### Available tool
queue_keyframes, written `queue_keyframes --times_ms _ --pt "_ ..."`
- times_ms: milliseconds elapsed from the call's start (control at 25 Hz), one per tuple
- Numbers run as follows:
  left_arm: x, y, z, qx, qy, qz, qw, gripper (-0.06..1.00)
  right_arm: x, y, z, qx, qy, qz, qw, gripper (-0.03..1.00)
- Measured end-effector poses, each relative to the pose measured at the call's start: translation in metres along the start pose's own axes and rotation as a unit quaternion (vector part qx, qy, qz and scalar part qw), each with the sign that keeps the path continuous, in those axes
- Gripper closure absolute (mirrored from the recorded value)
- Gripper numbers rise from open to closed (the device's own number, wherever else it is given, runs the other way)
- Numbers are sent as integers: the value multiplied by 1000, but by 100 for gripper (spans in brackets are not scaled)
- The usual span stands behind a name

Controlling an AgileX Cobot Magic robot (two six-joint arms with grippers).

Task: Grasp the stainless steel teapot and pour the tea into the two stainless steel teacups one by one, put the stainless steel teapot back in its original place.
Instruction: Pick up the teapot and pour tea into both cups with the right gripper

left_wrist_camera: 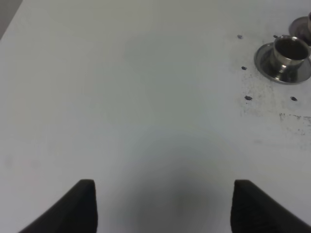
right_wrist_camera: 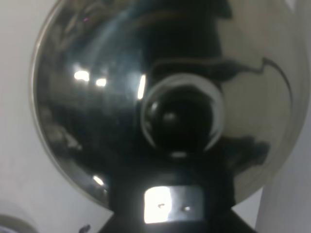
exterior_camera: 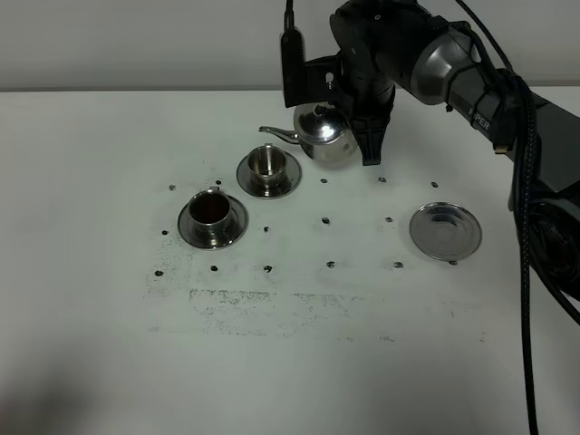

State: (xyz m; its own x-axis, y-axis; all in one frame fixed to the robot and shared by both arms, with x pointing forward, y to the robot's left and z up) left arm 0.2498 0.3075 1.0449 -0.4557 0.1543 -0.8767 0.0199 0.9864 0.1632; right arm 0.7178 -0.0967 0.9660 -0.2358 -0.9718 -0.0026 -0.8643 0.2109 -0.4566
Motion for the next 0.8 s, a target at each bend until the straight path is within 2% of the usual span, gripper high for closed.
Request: queue_keyframes --times_ms 200,520,800 --pt "0 0 0 0 0 0 1000 38 -3 5 12 5 18 -41 999 79" --pt "0 0 0 0 0 0 1000 38 -7 3 19 44 42 -91 994 79" --pt "0 0 0 0 0 0 1000 38 -18 3 12 91 61 -143 984 79"
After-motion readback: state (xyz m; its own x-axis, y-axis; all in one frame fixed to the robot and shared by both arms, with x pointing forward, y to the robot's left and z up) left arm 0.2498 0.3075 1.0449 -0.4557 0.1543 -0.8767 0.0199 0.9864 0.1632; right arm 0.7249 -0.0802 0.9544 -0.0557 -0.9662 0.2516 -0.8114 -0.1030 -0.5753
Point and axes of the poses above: a point on each arm's last joint axis where the gripper is mounted, z pointing out along that axis toward the gripper, y along the wrist's bending axis when the last joint is at zero, x = y × z, the point moved 2 cm from there along z, pointing out along that axis toward the gripper, and after that the axes turned 11 degrees about z, right-handed, at the moved point
